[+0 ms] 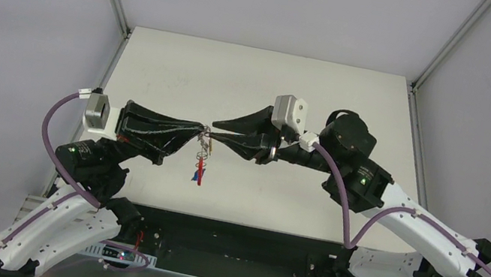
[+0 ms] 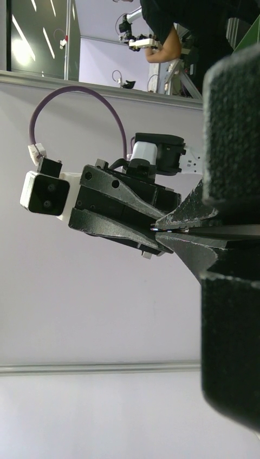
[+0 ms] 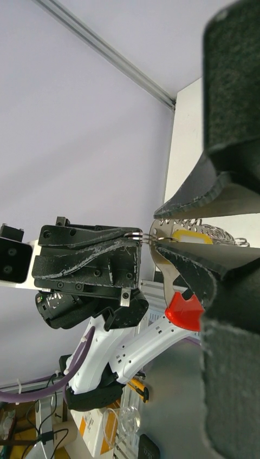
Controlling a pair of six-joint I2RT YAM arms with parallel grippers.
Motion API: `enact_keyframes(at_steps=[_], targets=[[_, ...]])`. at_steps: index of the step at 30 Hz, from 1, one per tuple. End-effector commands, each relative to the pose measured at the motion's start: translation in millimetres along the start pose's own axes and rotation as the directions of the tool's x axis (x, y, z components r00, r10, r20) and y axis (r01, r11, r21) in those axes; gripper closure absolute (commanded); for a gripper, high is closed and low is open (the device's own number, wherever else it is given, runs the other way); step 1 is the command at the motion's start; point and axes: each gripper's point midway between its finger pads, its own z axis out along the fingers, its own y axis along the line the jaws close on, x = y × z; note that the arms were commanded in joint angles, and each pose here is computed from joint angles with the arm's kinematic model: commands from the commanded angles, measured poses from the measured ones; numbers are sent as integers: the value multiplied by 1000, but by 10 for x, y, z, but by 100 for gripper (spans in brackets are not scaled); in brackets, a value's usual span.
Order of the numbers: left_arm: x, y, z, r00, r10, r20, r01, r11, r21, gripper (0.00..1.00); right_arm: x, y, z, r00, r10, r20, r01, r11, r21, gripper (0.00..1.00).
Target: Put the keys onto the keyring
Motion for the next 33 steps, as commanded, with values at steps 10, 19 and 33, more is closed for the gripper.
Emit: enact_keyframes(at_steps=[10, 19, 33], targets=[[-136, -88, 12, 998, 43, 52, -44, 999, 29, 100, -214, 95, 65, 999, 27, 37, -24, 998, -66, 79], [-143, -101, 8, 998, 45, 52, -47, 998, 33, 100, -216, 83, 86, 999, 40, 14, -39, 997, -66, 100], [150, -366, -118, 890, -146, -432, 136, 989, -54, 81, 16, 277, -309, 916, 265, -299, -288, 957, -33, 100]])
